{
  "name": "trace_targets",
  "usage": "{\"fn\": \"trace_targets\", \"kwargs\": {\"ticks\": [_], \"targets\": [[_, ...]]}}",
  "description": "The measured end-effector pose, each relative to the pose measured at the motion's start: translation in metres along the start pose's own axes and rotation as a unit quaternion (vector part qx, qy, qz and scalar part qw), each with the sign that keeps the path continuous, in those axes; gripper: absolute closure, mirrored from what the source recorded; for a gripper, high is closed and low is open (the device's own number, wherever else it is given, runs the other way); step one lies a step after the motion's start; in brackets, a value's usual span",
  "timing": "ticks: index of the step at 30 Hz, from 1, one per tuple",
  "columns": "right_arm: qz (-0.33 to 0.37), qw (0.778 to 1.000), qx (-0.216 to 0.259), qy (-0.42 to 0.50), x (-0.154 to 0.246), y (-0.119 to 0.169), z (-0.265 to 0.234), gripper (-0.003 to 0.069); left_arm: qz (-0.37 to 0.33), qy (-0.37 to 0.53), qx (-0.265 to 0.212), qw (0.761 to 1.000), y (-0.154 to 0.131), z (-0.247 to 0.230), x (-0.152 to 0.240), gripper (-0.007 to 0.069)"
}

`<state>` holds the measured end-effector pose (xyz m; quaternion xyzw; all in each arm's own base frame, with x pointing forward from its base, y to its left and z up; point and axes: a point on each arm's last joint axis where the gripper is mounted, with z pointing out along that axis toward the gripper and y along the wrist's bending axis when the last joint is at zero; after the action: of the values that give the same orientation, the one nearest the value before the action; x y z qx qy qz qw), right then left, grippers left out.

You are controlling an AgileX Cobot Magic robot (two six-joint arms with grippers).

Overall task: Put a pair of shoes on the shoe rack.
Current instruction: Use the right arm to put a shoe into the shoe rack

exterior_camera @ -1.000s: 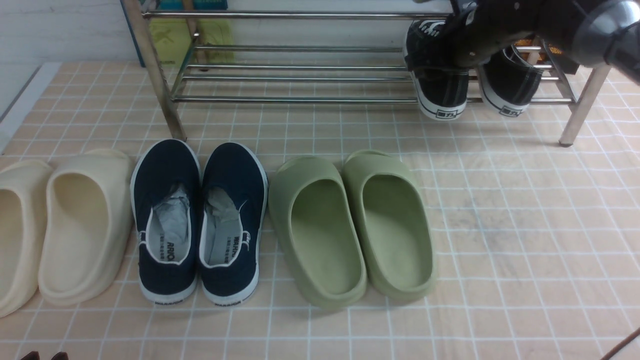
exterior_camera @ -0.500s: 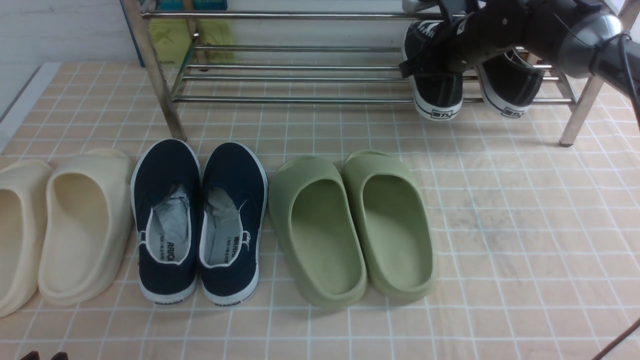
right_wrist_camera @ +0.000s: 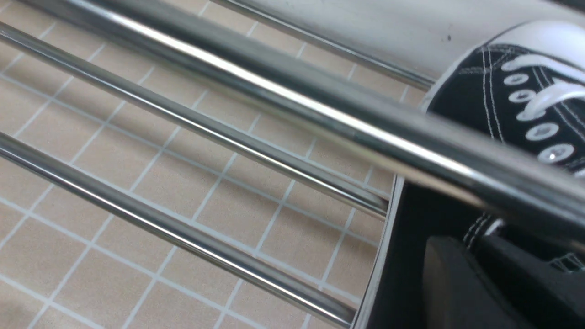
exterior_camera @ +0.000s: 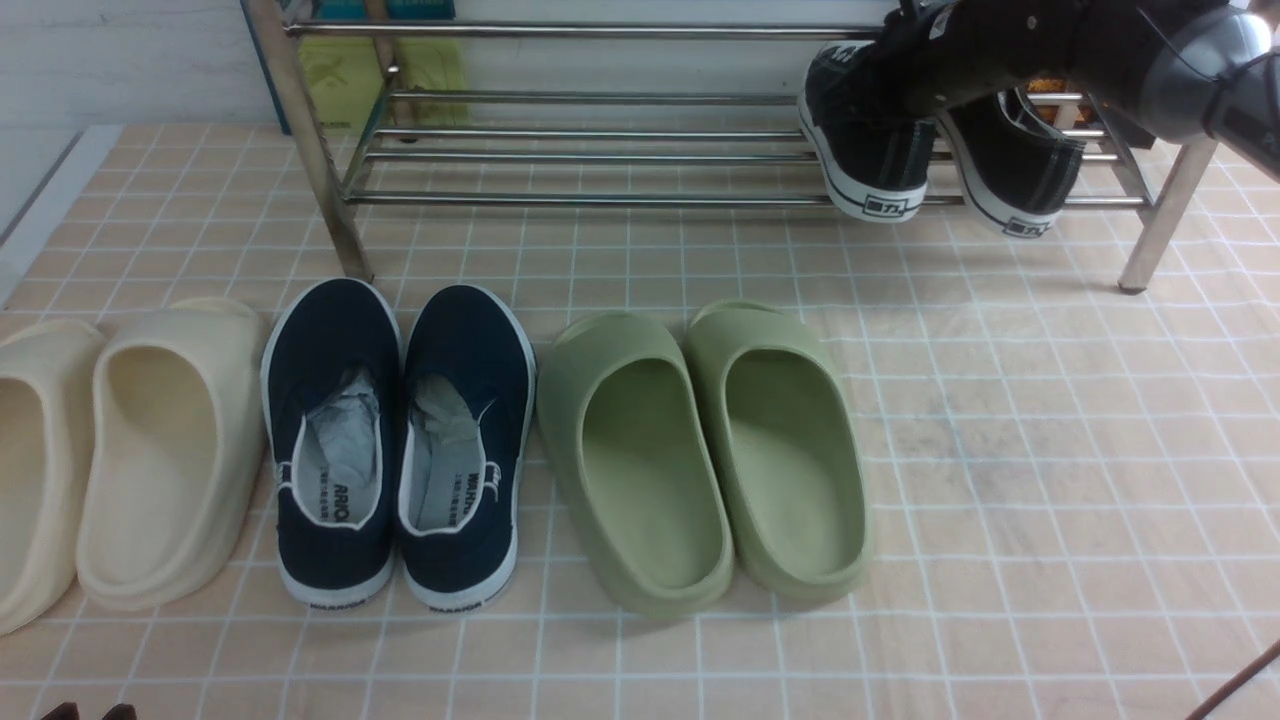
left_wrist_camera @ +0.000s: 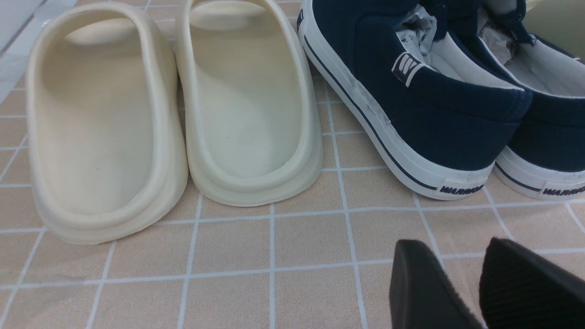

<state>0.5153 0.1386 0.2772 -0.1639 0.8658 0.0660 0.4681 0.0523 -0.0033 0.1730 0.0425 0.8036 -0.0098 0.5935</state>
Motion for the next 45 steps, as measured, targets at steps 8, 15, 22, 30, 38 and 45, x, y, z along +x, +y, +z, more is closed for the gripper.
{"fn": "trace_targets", "kwargs": {"ticks": [8, 15, 22, 30, 38, 45], "targets": [[0.037, 0.999, -0.018, -0.007, -0.006, -0.002, -0.009, 0.0577, 0.000, 0.000, 0.000, 1.000, 0.000, 0.000, 0.000, 0.0386], [0.051, 0.998, -0.025, -0.031, -0.019, 0.000, -0.025, 0.0578, 0.000, 0.000, 0.000, 1.000, 0.000, 0.000, 0.000, 0.0386], [0.036, 0.999, -0.018, -0.025, -0.019, -0.001, -0.026, 0.0580, 0.000, 0.000, 0.000, 1.000, 0.000, 0.000, 0.000, 0.0386], [-0.020, 1.000, -0.023, 0.006, -0.018, 0.000, -0.035, 0.0580, 0.000, 0.000, 0.000, 1.000, 0.000, 0.000, 0.000, 0.0386], [-0.047, 0.995, -0.055, 0.066, -0.012, 0.005, -0.045, 0.0580, 0.000, 0.000, 0.000, 1.000, 0.000, 0.000, 0.000, 0.0386], [-0.040, 0.994, -0.065, 0.082, -0.009, 0.007, -0.046, 0.0580, 0.000, 0.000, 0.000, 1.000, 0.000, 0.000, 0.000, 0.0386]]}}
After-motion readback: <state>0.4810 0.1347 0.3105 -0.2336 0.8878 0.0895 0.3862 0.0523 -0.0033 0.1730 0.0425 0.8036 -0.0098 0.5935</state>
